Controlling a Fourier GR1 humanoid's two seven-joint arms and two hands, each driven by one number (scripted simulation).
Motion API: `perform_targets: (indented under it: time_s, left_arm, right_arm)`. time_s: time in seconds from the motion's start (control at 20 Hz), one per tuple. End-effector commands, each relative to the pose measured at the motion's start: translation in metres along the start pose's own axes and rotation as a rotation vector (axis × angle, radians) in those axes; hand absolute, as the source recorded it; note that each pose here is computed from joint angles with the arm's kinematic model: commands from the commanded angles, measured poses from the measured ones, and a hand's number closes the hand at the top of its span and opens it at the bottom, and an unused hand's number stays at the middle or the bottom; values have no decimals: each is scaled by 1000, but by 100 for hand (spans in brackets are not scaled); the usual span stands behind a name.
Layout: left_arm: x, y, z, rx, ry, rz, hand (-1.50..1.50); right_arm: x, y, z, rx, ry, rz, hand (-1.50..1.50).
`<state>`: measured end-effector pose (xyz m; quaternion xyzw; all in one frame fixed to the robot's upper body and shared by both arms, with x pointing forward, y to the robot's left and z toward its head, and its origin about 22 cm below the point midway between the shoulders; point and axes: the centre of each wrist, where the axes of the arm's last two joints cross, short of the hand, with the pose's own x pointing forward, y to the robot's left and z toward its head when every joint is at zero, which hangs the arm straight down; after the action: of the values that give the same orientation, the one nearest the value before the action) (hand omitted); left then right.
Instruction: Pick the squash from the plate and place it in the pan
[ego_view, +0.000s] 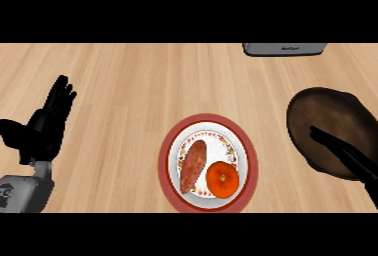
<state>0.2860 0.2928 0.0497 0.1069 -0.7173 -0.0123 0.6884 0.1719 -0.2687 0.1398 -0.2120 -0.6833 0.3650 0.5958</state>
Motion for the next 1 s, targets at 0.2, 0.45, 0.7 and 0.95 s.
perform_targets:
  time_s: [0.2,0.45,0.7,0.95]
  left_arm:
    - [3,-10,-16,-50,-21,15,0]
    - [5,-8,-19,-58,-20,11,0]
    - [7,-30,-9,-40,-22,30,0]
    - [-3,-24,-8,-44,-23,18,0]
  right_arm:
    - [79,-49,-6,68,115,134,-150]
    - [104,-57,-38,62,92,212,-150]
    - [134,-31,-52,162,80,135,-150]
    - [141,2,-51,238,59,75,-150]
